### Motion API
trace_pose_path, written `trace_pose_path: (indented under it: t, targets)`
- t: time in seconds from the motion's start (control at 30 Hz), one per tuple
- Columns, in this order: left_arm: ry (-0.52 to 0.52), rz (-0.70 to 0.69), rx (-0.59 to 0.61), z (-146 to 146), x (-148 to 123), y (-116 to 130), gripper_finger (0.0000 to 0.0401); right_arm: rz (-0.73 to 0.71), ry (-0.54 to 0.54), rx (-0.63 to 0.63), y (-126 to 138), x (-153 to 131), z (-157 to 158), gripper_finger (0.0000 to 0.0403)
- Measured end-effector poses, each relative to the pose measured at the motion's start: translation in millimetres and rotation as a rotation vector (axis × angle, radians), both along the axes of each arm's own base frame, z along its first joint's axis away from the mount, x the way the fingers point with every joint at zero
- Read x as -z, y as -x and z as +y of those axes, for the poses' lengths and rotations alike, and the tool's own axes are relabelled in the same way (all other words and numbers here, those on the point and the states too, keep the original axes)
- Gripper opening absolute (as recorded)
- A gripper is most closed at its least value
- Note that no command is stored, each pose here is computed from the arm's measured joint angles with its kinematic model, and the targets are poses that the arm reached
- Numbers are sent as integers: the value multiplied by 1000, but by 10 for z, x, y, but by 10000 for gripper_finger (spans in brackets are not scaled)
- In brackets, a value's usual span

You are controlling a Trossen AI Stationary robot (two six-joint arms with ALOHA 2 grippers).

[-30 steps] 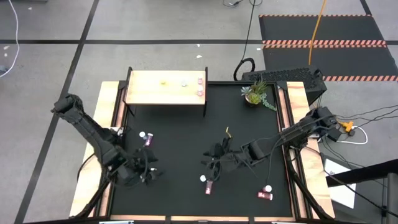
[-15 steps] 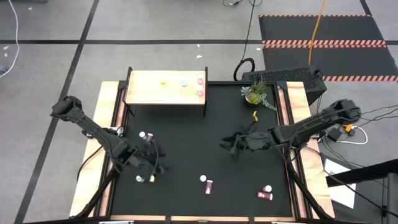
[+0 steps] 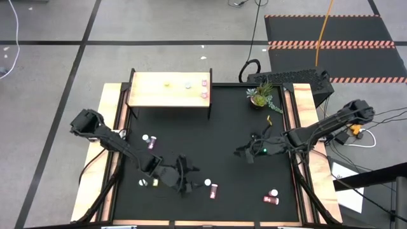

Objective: Pick and place medicine bottles onto shelf by color
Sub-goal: Put the top right orange pill bottle on the shelf

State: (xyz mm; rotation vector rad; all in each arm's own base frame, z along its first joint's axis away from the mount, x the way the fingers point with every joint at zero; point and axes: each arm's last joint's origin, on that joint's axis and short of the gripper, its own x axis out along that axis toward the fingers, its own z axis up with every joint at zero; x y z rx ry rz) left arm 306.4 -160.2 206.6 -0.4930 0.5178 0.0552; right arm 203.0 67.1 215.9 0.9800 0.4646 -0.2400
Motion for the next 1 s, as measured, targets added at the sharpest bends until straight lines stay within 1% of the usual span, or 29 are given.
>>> trace_pose_path:
  t: [0.03,0.1,0.13,0.23,0.3,0.4,0.43,0.5,0.6,0.63,0.7,0.73,0.77,0.83,0.9,0.97,1.0]
  targets:
    - [13,-1,3,-19,-22,-27,360,38,-19,-16,11,18,28,157]
    - [16,-21,19,-70,-114,-100,360,140,-16,-57,76,64,93,157]
    - [-16,-22,37,-87,-169,-130,360,185,-3,-68,104,83,120,157]
    - [-118,1,96,-156,-350,-239,360,251,22,-97,174,120,183,157]
    - [-171,35,125,-187,-449,-297,360,248,6,-112,198,116,236,157]
    - [-198,37,129,-210,-577,-449,360,285,-21,-112,250,139,285,157]
    - [-209,43,128,-201,-593,-499,360,305,-31,-105,269,152,292,157]
    - [-210,12,135,-203,-635,-655,360,371,-51,-107,325,190,303,157]
    - [-247,17,192,-211,-592,-841,360,467,-89,-148,401,197,345,157]
    - [-243,-1,215,-224,-595,-918,360,490,-95,-162,422,174,369,157]
    - [-278,14,256,-245,-571,-987,360,515,-92,-196,455,94,425,157]
    - [-289,-7,274,-274,-582,-1039,360,524,-96,-205,471,40,456,157]
    - [-293,-29,286,-303,-599,-1082,360,538,-101,-204,489,-17,481,157]
    - [-308,-27,299,-330,-586,-1120,360,570,-106,-199,520,-151,532,157]
    - [-297,-88,292,-363,-616,-1209,360,605,-98,-205,554,-291,592,157]
    - [-313,-120,293,-376,-595,-1274,360,654,-63,-219,595,-416,631,157]
    - [-313,-167,287,-387,-587,-1340,360,679,-55,-228,608,-475,650,157]
